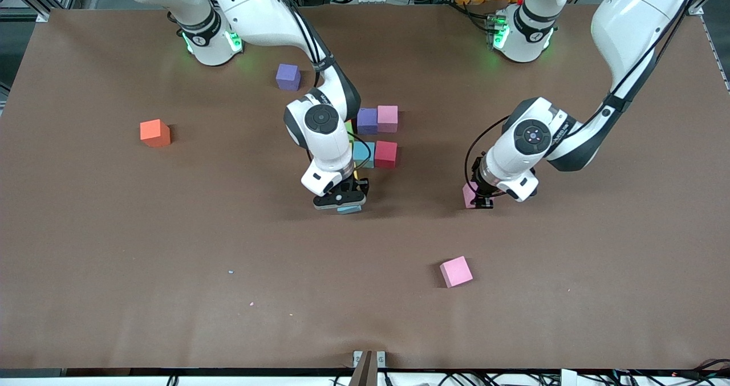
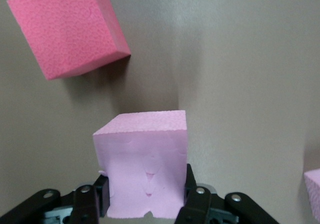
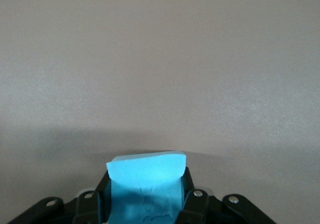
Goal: Arrange 11 blocks into digit 3
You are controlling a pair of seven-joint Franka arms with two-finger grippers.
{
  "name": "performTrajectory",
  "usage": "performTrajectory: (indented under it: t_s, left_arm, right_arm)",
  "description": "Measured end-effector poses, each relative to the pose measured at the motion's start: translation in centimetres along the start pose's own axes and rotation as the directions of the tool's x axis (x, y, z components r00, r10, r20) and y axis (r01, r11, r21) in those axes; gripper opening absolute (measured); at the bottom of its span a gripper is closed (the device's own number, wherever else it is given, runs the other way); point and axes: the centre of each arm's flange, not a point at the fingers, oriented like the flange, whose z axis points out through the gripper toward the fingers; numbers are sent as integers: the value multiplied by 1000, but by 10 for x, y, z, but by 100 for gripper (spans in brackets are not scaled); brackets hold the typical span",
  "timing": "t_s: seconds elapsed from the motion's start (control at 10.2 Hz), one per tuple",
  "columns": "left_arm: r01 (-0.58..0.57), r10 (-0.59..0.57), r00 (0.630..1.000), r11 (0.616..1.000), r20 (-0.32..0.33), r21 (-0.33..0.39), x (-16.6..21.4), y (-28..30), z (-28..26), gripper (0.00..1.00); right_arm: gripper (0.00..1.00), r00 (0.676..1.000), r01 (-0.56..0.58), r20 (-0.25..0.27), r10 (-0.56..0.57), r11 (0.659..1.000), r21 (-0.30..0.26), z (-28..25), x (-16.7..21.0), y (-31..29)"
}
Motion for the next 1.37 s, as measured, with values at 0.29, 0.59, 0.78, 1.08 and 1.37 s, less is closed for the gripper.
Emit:
performTrajectory:
  t_s: [0.29, 0.59, 0.78, 1.08, 1.37]
  left_arm:
    - [-63, 64, 998, 998, 5, -17, -7, 5, -7, 56]
    - [-106, 107, 994, 993, 15, -45, -35, 5, -18, 56]
    - [-137, 138, 990, 989, 22, -63, -57, 3, -25, 56]
    - [-163, 166, 986, 982, 31, -91, -71, 9, -36, 56]
    - [-206, 209, 977, 974, 29, -94, -70, 15, -38, 56]
  right_arm:
    - [55, 1000, 11, 8, -11, 1000, -6, 3, -6, -2]
    - [55, 999, -3, 33, 4, 1000, -16, 2, -10, -4]
    - [55, 999, -6, 49, 7, 1000, -22, 1, -13, -6]
    - [55, 999, -6, 52, 7, 1000, -23, 1, -14, -7]
    - [55, 999, -7, 52, 8, 1000, -23, 1, -14, -7]
